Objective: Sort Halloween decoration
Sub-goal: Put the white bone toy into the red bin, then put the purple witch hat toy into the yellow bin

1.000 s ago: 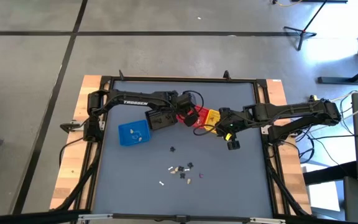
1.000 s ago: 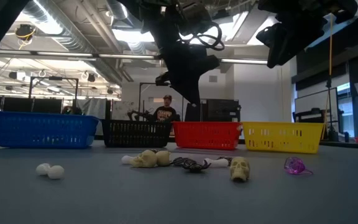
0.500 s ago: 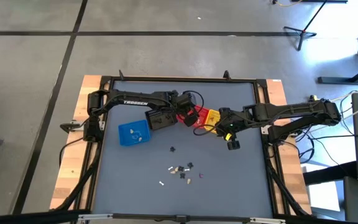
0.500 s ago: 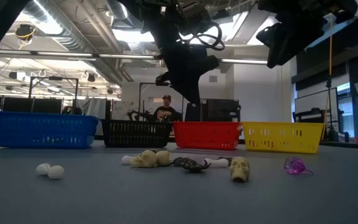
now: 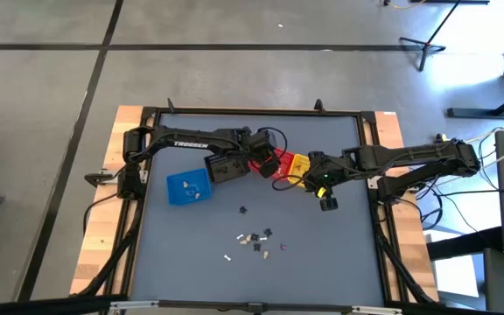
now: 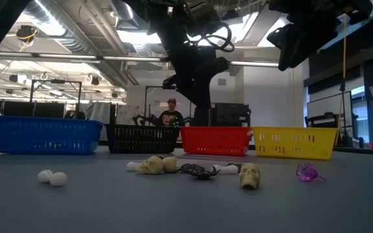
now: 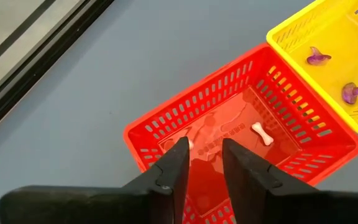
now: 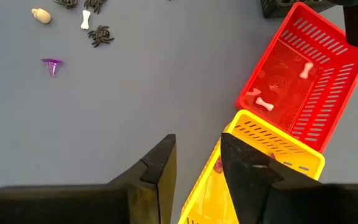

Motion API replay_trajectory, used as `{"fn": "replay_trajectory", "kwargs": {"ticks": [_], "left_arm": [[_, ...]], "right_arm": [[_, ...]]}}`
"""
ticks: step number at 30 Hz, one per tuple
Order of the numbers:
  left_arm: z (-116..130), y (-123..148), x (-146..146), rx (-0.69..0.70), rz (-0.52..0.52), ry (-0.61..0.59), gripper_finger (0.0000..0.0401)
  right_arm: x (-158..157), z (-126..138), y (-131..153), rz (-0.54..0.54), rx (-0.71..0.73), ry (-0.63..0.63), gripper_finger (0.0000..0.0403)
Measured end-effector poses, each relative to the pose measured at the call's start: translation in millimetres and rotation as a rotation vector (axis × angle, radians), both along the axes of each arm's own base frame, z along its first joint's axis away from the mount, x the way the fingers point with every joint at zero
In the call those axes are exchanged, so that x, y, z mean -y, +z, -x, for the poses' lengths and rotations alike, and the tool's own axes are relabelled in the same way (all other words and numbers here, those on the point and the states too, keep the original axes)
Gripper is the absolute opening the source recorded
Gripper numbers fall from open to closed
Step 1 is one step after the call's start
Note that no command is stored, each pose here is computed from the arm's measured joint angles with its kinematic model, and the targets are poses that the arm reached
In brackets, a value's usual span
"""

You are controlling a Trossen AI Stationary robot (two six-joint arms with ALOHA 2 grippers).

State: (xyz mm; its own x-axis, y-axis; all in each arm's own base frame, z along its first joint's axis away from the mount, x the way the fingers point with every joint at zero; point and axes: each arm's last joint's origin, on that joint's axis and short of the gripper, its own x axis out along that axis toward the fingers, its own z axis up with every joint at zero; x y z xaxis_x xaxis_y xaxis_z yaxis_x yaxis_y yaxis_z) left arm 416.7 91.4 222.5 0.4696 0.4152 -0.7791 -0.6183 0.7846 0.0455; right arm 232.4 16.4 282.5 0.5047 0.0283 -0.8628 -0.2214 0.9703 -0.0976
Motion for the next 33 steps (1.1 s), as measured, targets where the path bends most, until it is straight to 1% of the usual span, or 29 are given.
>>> {"fn": "replay_trajectory", "kwargs": {"ticks": [2,5,7,11,15,18,20,23,26,30,32,33], "left_arm": [[-0.4,0.1,0.4,0.005,0.007,-0.006,0.0088],[-0.1,2.7,3.6,0.017,0.048,-0.043,0.0086],[2.1,11.5,9.5,0.026,0.042,-0.081,0.0087],[12.9,44.5,35.5,0.048,-0.051,-0.168,0.0087],[35.6,77.7,66.0,0.033,-0.142,-0.207,0.0088],[57.8,88.2,87.8,0.020,-0.198,-0.225,0.0088],[75.9,85.0,100.9,0.014,-0.203,-0.259,0.0088],[102.9,69.6,119.0,0.034,-0.178,-0.325,0.0088],[124.5,53.6,134.5,0.116,-0.134,-0.388,0.0088],[142.0,38.4,151.3,0.239,-0.116,-0.467,0.0088],[149.4,33.1,156.6,0.271,-0.115,-0.495,0.0088],[153.0,29.7,159.2,0.270,-0.114,-0.509,0.0088]], "right_arm": [[-0.1,0.0,0.0,0.000,0.000,0.001,0.0124],[0.0,0.0,0.0,0.000,0.000,0.000,0.0124],[0.0,0.0,0.0,0.000,0.000,0.000,0.0124],[-0.1,0.0,0.0,-0.003,-0.002,-0.004,0.0124],[-0.1,-0.6,0.4,-0.034,0.005,-0.056,0.0124],[-0.4,-3.1,1.9,-0.062,0.033,-0.094,0.0124],[-1.3,-4.8,3.0,-0.107,0.049,-0.110,0.0124],[-3.2,-8.2,5.1,-0.176,0.080,-0.104,0.0124],[-5.5,-13.5,7.8,-0.257,0.121,-0.100,0.0124],[-7.5,-23.5,6.8,-0.332,0.155,-0.122,0.0124],[-8.0,-28.8,5.4,-0.357,0.169,-0.147,0.0124],[-8.3,-30.9,2.2,-0.368,0.150,-0.158,0.0124]]}}
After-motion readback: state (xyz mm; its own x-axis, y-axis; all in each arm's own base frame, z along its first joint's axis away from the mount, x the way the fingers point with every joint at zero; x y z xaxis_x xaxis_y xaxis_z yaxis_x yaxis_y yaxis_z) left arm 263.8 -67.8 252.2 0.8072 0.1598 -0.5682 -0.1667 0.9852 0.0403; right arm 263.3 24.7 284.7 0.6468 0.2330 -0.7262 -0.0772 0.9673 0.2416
